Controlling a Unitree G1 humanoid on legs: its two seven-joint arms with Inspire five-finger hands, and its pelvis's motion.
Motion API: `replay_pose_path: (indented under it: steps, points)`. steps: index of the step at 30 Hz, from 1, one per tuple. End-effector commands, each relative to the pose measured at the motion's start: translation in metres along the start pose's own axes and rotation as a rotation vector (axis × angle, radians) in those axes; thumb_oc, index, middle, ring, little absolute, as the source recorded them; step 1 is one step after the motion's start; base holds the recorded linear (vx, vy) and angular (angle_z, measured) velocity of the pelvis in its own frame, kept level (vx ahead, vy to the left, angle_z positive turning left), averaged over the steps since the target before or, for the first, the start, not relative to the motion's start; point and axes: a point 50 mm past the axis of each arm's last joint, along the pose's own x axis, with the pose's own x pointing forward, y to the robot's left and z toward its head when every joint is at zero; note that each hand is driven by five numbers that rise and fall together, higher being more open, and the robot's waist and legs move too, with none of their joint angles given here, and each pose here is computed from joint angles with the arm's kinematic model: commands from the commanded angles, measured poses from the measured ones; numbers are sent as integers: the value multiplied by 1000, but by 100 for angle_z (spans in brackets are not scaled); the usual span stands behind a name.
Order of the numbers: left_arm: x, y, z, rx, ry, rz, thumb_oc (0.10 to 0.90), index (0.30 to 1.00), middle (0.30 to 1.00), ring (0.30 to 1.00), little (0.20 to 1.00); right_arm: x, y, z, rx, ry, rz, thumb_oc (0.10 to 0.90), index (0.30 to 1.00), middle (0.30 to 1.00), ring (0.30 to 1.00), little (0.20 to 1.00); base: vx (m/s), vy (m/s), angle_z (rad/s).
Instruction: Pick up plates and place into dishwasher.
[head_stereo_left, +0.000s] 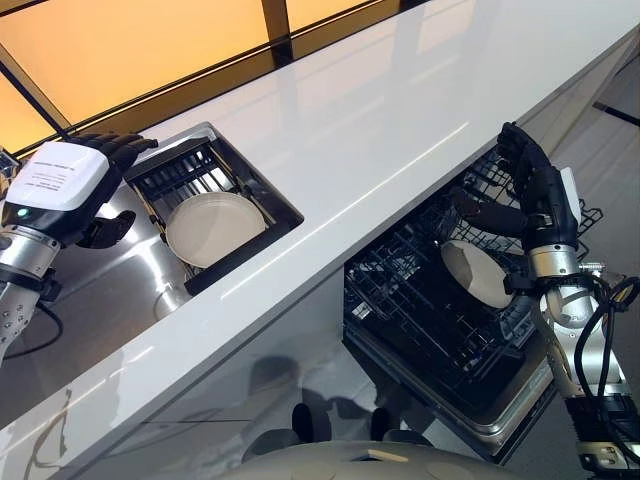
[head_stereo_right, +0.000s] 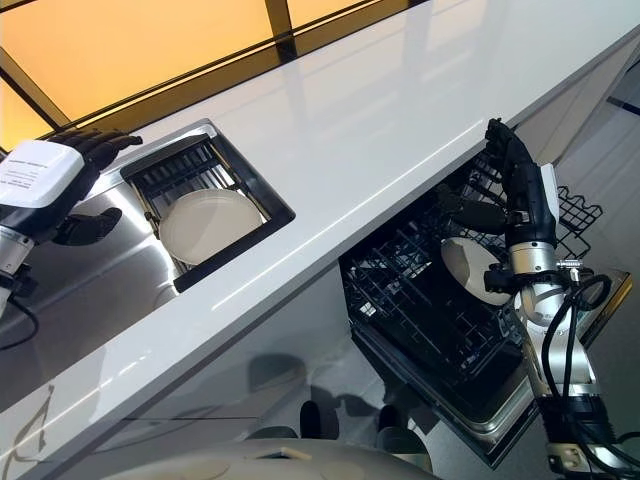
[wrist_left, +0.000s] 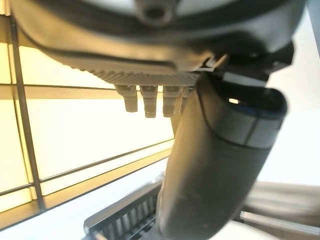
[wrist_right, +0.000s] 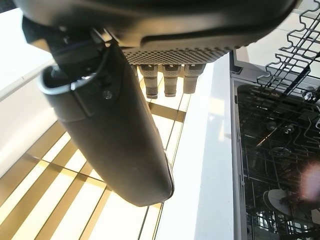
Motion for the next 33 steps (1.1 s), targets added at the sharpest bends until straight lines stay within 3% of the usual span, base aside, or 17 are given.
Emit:
replay_pose_path:
  steps: [1, 2, 5, 8, 12, 24, 29, 33]
  points:
    - [20, 51, -14, -259, 92, 278, 800, 900, 900, 900, 900, 13, 3, 48, 12, -257, -2, 800, 900, 900, 900, 900, 0, 0, 0]
    - [21, 43, -13, -364, 110, 269, 800, 900, 900, 900, 900, 13, 5, 47, 14, -255, -2, 800, 900, 900, 900, 900, 0, 0, 0]
    - [25, 25, -9, -453, 141, 220, 800, 900, 900, 900, 900, 12, 11, 46, 16, -251, 3, 800, 900, 900, 900, 900, 3, -1, -2]
    - [35, 10, 3, -809, 97, 120, 800, 900, 900, 900, 900, 13, 14, 46, 23, -247, 6, 800, 900, 900, 900, 900, -1, -3, -8]
    - [43, -15, 15, -1056, 102, 2, 800, 900, 900, 900, 900, 13, 21, 47, 31, -261, 20, 800, 900, 900, 900, 900, -14, 7, -5]
    - [76, -45, 10, -1002, 241, -172, 800, 900, 900, 900, 900, 22, 31, 71, 69, -398, 91, 800, 900, 900, 900, 900, -1, 22, -6]
    - [82, -46, 2, -935, 302, -178, 800, 900, 900, 900, 900, 24, 33, 72, 63, -394, 115, 800, 900, 900, 900, 900, 20, 19, -8]
    - [86, -37, -10, -821, 366, -76, 800, 900, 900, 900, 900, 25, 33, 71, 57, -384, 120, 800, 900, 900, 900, 900, 23, 16, -13]
